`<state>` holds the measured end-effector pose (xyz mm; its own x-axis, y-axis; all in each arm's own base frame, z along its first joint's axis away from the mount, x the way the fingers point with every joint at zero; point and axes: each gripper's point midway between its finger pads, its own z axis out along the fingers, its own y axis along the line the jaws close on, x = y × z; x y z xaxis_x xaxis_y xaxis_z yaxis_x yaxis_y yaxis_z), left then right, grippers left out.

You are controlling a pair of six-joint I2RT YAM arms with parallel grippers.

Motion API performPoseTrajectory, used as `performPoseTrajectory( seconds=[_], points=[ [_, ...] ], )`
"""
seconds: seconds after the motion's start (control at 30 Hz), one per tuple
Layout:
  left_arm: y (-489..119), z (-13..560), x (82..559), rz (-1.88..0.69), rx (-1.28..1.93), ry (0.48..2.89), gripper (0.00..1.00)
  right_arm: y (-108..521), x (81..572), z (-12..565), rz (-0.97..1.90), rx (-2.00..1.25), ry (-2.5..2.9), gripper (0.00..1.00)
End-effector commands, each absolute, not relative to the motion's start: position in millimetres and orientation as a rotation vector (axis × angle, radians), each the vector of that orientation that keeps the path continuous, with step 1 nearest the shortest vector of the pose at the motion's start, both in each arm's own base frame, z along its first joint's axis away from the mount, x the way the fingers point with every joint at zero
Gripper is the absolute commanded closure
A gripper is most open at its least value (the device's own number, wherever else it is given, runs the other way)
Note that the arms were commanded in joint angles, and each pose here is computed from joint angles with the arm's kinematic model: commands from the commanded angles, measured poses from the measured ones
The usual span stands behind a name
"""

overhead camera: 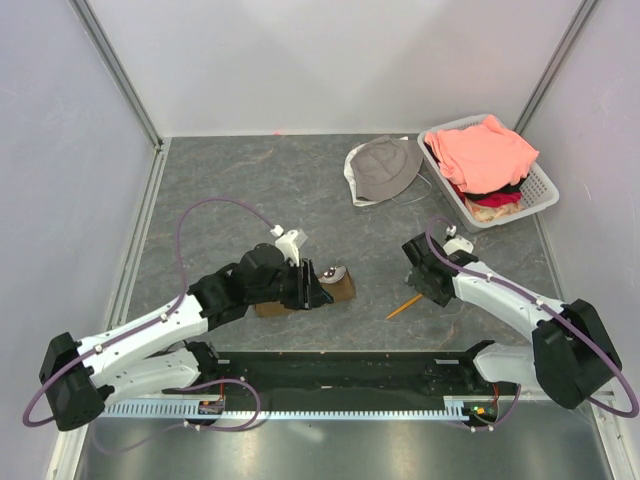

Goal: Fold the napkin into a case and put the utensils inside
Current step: Pick up the fork from the center of the board, then pass from the right arm to the left

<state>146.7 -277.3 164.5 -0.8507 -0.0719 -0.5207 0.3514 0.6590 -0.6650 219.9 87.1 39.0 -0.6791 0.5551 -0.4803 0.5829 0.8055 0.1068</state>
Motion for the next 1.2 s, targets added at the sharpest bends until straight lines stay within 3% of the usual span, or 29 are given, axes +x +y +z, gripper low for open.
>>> performPoseTrajectory(
  seconds=[0.0,0.13,0.23,0.33,0.37,0.53,0.77,1.17],
  points=[
    [-297.8,188.2,150.1,-1.136,0.317,2.258,0.53,94.6,215.4,22.8,-0.013,0.934,2.497,0.32],
    [-307.7,188.3,145.4,-1.139,0.345,2.265,0.53,96.6,211.2,10.5,0.005,0.981,2.5,0.41],
    [-311.2,186.6,141.0,-1.135,0.353,2.274,0.53,100.4,211.5,7.1,0.031,0.969,2.511,0.59],
    [-309.5,183.4,140.7,-1.124,0.312,2.291,0.53,111.2,215.6,9.4,0.111,0.921,2.508,0.93],
    [-308.1,182.0,141.1,-1.117,0.299,2.296,0.52,114.5,217.2,12.7,0.138,0.883,2.505,1.0],
    [-303.7,176.6,142.9,-1.087,0.257,2.321,0.51,158.6,232.1,49.8,0.324,0.658,2.464,1.0],
    [-301.4,171.9,149.3,-1.067,0.145,2.343,0.48,268.2,227.4,116.8,0.838,0.378,2.433,1.0],
    [-275.0,143.5,147.0,-0.918,0.021,2.456,0.47,366.3,191.0,180.0,1.203,0.265,2.369,1.0]
  ],
)
